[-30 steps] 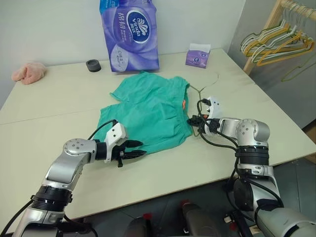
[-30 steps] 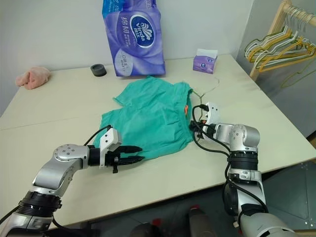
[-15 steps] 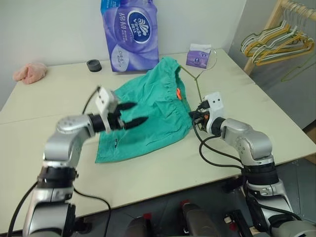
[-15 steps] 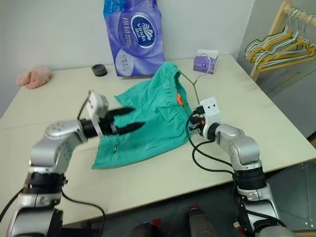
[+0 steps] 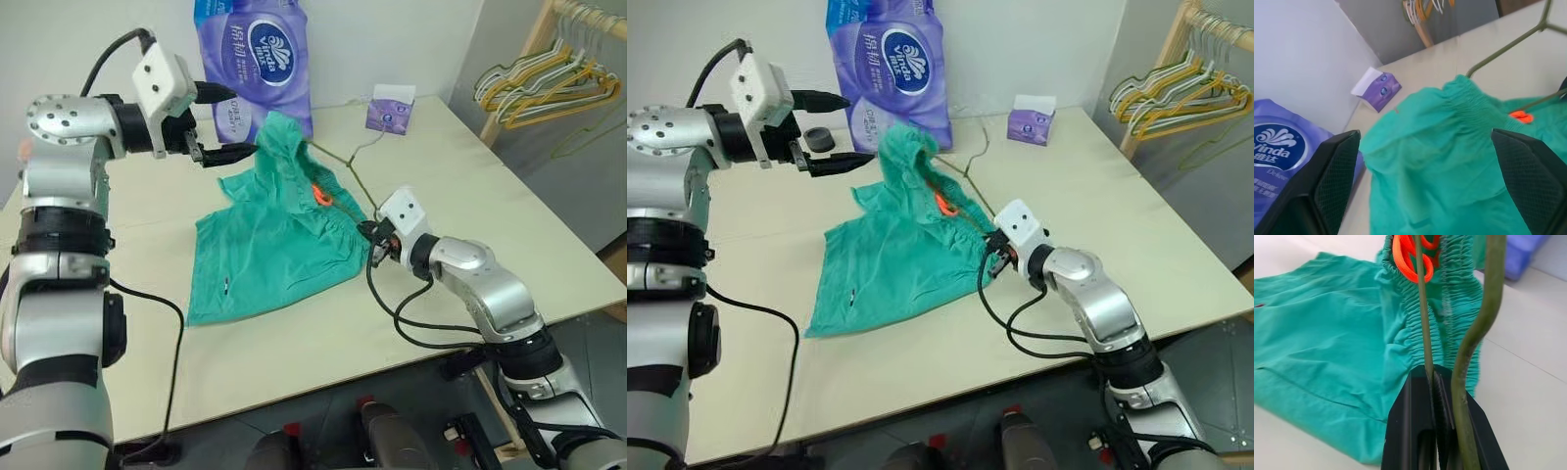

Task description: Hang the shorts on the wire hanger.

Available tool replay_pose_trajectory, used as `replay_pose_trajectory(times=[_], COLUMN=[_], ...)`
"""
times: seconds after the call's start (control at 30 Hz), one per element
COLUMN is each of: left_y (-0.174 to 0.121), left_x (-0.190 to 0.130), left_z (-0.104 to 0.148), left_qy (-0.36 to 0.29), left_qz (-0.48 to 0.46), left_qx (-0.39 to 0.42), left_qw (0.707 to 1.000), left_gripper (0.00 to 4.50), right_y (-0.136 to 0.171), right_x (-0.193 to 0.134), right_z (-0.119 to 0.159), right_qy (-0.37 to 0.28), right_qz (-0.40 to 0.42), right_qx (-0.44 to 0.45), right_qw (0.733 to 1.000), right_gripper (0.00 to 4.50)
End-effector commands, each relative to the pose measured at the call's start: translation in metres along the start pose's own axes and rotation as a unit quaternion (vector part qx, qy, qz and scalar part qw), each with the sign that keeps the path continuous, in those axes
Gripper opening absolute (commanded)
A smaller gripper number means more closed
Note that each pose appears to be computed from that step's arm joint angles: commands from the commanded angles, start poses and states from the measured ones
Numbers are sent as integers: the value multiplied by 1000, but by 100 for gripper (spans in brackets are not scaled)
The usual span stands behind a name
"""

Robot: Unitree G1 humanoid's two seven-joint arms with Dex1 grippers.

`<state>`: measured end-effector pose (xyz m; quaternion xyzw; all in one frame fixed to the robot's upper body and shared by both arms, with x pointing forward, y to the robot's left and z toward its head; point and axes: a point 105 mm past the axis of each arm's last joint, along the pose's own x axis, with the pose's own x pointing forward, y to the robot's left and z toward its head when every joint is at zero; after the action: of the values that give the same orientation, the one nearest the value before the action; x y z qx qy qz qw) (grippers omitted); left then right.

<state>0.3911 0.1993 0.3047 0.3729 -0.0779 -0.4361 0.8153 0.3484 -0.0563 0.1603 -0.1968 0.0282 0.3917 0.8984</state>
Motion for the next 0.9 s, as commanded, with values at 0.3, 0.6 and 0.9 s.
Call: replay_pose_trajectory(times=[0.3, 0.6, 0.9], left_y=[-35, -51, -66], left_x=[13, 16, 20], left_z=[-24, -41, -43], left_qy=[58, 80, 70], left_qz=[-129, -170, -202], left_qx=[83, 89, 76], left_qw=[986, 978, 974], left_gripper=[449, 389, 109], right_y=[16, 21, 28], right_x=[-4, -9, -9], right_z=[27, 41, 46], right_qy=[-48, -78, -94], right_qz=[41, 60, 74], right_qx=[-124, -195, -222], right_qw=[990, 976, 968], right_gripper=[0, 0, 0])
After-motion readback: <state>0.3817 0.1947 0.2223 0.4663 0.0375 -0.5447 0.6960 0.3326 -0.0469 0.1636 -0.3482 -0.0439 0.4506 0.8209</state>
